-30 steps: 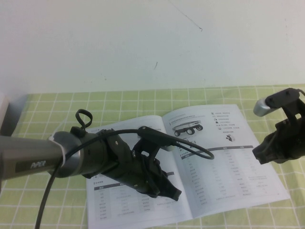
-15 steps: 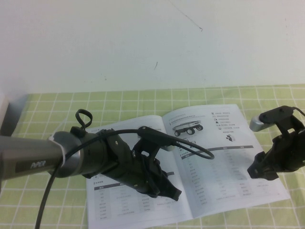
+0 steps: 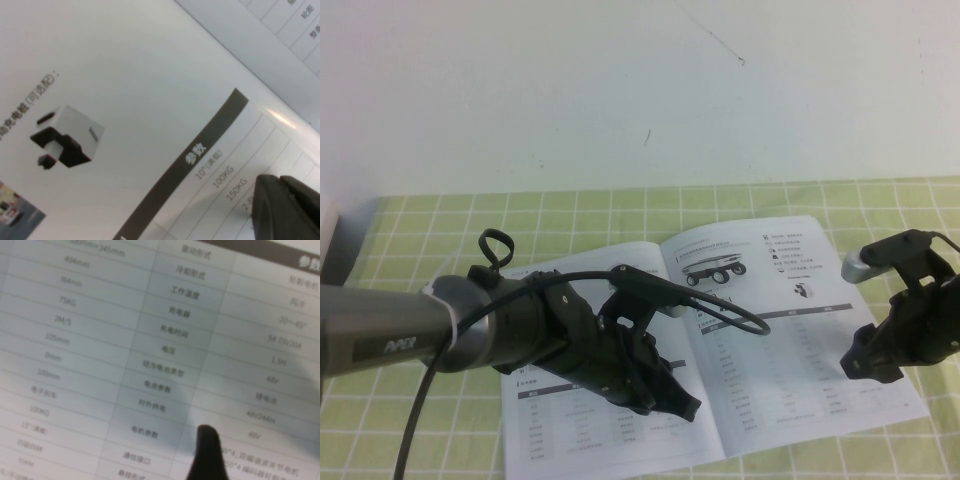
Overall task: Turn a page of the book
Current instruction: Open the closed book
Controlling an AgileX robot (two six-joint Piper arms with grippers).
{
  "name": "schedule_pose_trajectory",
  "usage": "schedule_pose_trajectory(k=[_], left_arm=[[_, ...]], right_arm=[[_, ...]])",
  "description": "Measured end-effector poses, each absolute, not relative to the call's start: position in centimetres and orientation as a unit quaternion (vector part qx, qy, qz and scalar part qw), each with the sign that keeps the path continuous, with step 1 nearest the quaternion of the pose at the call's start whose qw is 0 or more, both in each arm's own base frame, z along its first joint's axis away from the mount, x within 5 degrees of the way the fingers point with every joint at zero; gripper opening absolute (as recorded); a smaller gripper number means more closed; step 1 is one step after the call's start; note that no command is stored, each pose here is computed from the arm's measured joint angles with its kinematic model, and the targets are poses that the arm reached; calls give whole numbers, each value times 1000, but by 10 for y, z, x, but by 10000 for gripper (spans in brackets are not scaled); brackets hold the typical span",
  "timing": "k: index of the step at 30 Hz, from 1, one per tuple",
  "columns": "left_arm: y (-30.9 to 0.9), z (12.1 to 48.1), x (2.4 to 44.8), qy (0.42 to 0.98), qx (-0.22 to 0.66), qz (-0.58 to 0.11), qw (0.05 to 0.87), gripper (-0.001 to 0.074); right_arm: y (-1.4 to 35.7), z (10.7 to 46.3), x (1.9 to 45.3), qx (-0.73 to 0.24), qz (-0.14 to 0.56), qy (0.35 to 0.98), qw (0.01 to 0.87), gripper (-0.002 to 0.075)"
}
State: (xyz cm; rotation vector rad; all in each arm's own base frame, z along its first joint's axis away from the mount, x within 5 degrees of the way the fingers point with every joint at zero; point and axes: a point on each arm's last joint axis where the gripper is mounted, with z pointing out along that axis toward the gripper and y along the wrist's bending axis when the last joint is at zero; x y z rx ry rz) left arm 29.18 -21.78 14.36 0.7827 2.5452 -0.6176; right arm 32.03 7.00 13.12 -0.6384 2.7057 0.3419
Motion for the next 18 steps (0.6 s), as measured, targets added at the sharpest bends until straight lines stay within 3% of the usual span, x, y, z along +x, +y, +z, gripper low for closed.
schedule_pose_trajectory(k=[6,18], left_arm=[[-218,144,292,912,280,-221,203,-4],[-218,144,292,912,280,-221,203,-4]], right_arm=[[69,131,322,-227,112,951,177,521],[67,130,324,-235,99,949,183,526]])
